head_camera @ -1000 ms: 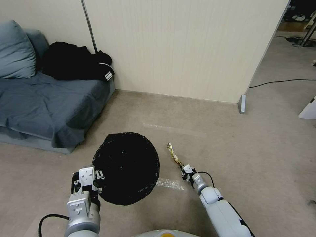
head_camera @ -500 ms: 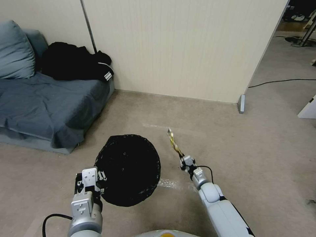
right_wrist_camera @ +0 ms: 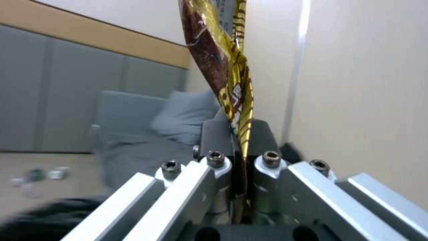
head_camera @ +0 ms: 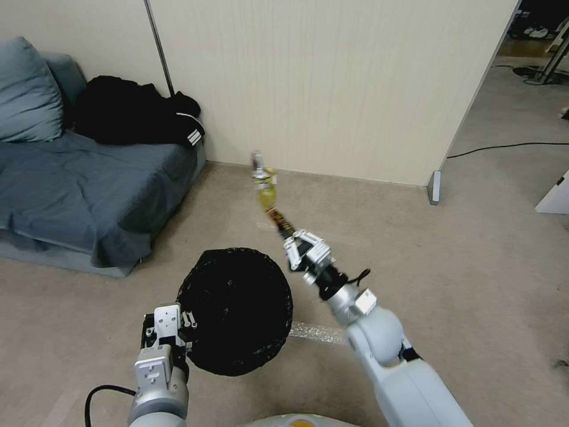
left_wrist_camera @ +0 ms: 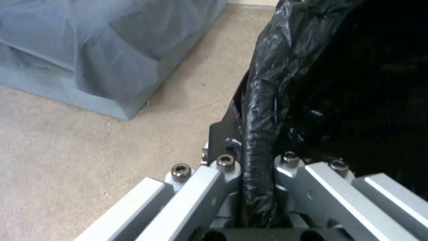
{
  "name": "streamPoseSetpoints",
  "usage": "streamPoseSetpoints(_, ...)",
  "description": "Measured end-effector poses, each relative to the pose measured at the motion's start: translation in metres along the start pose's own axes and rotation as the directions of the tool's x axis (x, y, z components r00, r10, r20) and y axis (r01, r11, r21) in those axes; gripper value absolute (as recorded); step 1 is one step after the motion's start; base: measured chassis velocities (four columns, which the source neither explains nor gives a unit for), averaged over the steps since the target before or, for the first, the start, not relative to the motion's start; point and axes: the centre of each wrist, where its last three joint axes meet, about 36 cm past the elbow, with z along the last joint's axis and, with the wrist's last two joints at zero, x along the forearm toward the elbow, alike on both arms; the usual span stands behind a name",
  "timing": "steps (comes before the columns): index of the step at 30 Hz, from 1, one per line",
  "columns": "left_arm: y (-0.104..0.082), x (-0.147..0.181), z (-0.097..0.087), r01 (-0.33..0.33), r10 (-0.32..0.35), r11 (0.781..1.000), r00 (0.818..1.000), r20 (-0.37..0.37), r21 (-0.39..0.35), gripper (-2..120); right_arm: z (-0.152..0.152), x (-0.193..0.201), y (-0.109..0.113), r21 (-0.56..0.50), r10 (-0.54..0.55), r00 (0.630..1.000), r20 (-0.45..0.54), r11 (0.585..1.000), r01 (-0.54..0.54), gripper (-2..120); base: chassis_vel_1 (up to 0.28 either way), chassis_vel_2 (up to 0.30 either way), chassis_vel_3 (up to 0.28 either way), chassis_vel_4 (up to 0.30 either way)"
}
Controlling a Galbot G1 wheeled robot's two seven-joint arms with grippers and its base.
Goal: Pick up the trash bin, then pick up the garbage from the floor and place it into the trash bin.
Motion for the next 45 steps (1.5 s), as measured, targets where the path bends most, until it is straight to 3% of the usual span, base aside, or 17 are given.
streamPoseSetpoints(3, 0.0, 0.0, 0.0, -0.002, 0.002, 1.0, 1.0, 0.0, 0.0, 0, 0.002, 0.004, 0.026, -0.048, -0.059, 0.998, -0.025, 0.997, 0.058, 0, 0.0, 0.0, 0.0, 0.0)
streamPoseSetpoints(9, 0.0, 0.0, -0.001, -0.002, 0.002, 1.0, 1.0, 0.0, 0.002, 0, 0.016, 0.012, 0.047, -0.065, -0.116, 0.99, -0.077, 0.992, 0.111, 0, 0.0, 0.0, 0.0, 0.0)
streamPoseSetpoints(20, 0.0, 0.001, -0.003, -0.002, 0.002, 1.0, 1.0, 0.005, 0.004, 0, 0.026, 0.03, 0.049, -0.058, -0.118, 0.985, -0.127, 0.992, 0.111, 0, 0.0, 0.0, 0.0, 0.0)
streamPoseSetpoints(27, 0.001, 0.001, -0.004, 0.001, -0.001, 1.0, 1.0, 0.01, 0.005, 0, 0.033, 0.038, 0.037, -0.025, -0.089, 0.983, -0.159, 0.996, 0.086, 0, 0.0, 0.0, 0.0, 0.0)
streamPoseSetpoints(45, 0.002, -0.001, -0.007, 0.004, -0.004, 1.0, 1.0, 0.015, 0.011, 0, 0.025, 0.045, 0.036, -0.012, -0.08, 0.984, -0.162, 0.997, 0.079, 65, 0.0, 0.0, 0.0, 0.0)
